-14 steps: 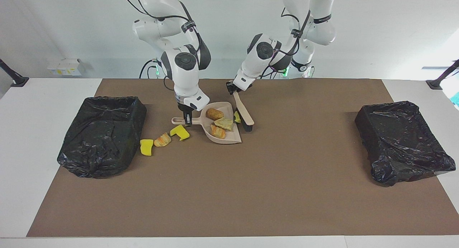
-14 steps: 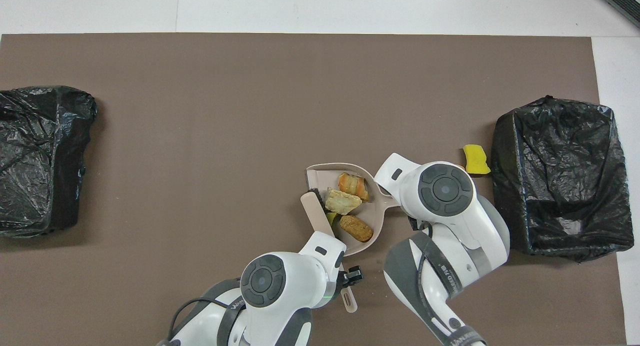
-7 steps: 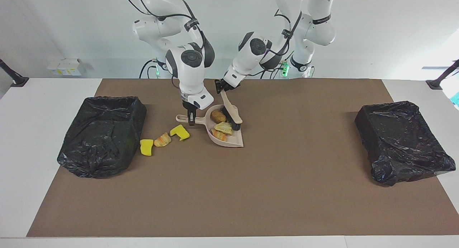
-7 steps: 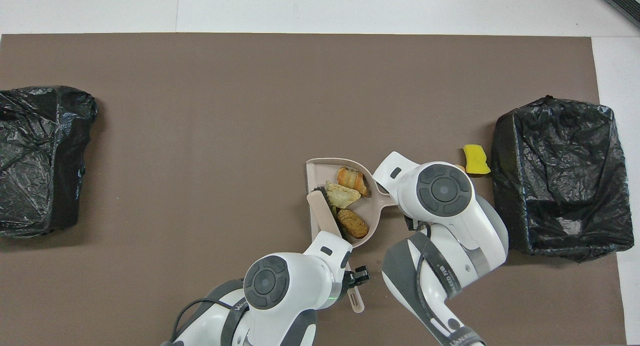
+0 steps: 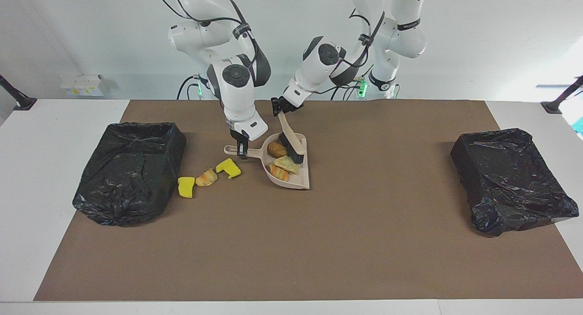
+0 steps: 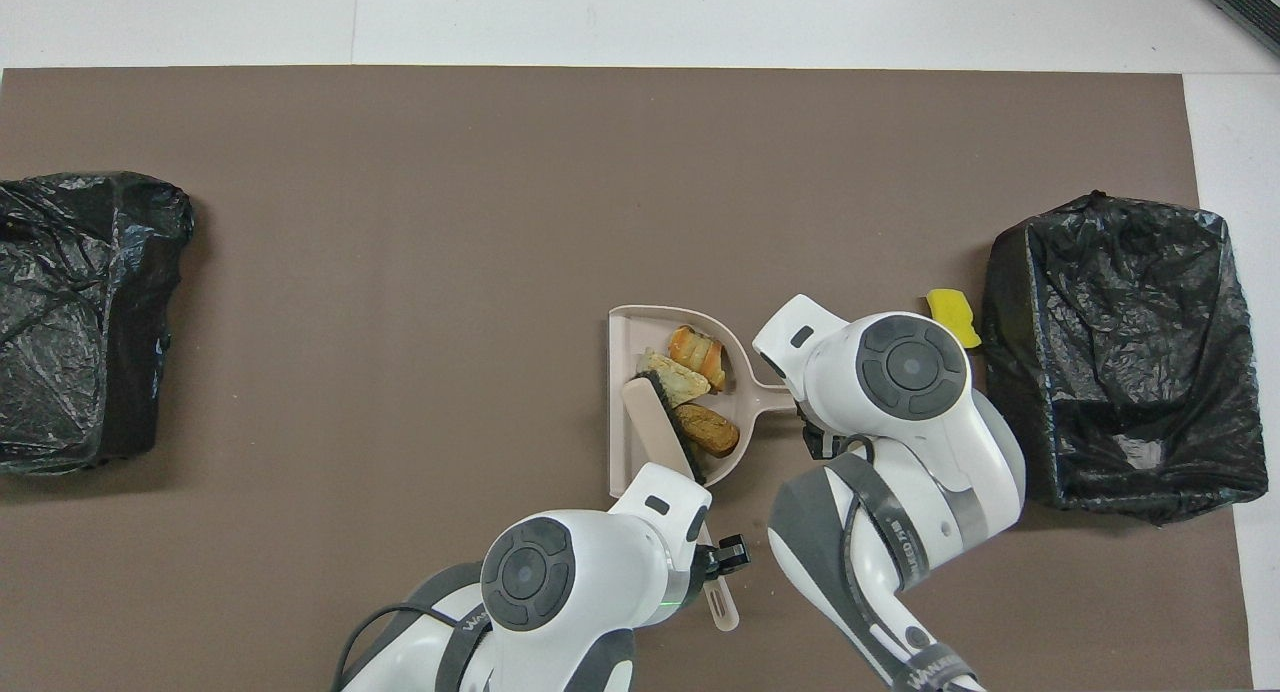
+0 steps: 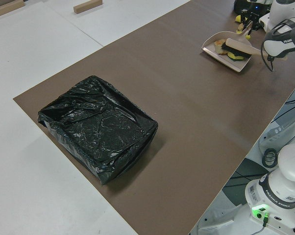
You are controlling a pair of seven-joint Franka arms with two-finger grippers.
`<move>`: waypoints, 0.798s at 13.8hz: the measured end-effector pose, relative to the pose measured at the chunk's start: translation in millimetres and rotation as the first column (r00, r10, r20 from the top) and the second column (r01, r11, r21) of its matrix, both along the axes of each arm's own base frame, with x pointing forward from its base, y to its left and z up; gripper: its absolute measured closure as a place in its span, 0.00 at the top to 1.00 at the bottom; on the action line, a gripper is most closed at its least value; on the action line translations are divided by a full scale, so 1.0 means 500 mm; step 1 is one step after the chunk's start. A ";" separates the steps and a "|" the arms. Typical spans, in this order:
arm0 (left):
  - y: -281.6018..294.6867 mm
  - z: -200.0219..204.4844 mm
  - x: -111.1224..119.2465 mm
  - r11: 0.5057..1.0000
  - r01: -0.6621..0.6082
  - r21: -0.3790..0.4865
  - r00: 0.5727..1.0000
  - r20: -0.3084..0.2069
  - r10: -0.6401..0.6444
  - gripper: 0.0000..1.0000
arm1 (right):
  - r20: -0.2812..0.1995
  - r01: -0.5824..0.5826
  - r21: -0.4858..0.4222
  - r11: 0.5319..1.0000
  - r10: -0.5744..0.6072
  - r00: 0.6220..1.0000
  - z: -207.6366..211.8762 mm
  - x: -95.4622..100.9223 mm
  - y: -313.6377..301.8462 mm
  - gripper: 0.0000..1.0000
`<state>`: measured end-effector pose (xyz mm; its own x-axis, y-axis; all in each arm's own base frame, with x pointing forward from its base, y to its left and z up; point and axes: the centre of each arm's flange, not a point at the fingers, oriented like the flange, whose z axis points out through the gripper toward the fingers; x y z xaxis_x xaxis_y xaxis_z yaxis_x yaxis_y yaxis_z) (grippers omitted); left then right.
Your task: Sweep and dump trash in bin
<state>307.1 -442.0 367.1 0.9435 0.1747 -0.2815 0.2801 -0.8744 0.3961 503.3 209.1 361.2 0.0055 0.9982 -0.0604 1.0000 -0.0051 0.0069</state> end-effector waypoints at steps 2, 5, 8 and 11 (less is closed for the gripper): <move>-0.005 0.019 -0.008 1.000 0.001 -0.002 1.000 -0.020 -0.001 0.26 | 0.000 0.000 0.000 1.000 0.000 1.000 0.000 0.000 0.001 0.31; -0.007 0.060 -0.014 1.000 -0.024 -0.015 0.999 -0.033 0.023 0.26 | -0.001 0.000 0.001 1.000 0.000 1.000 0.000 0.000 0.001 0.31; -0.004 0.090 -0.019 1.000 -0.019 -0.016 0.998 -0.058 0.018 0.26 | -0.001 0.001 0.002 1.000 -0.001 1.000 0.000 0.000 0.001 0.31; -0.002 0.101 -0.020 1.000 -0.022 -0.017 0.998 -0.066 0.020 0.26 | 0.001 0.002 0.003 1.000 -0.002 1.000 0.002 0.001 0.001 0.31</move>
<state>297.0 -442.9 417.6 0.9191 0.1886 -0.3460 0.3242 -0.8610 0.3920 503.8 209.6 362.2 0.0076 0.9983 -0.0570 0.9999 -0.0071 0.0078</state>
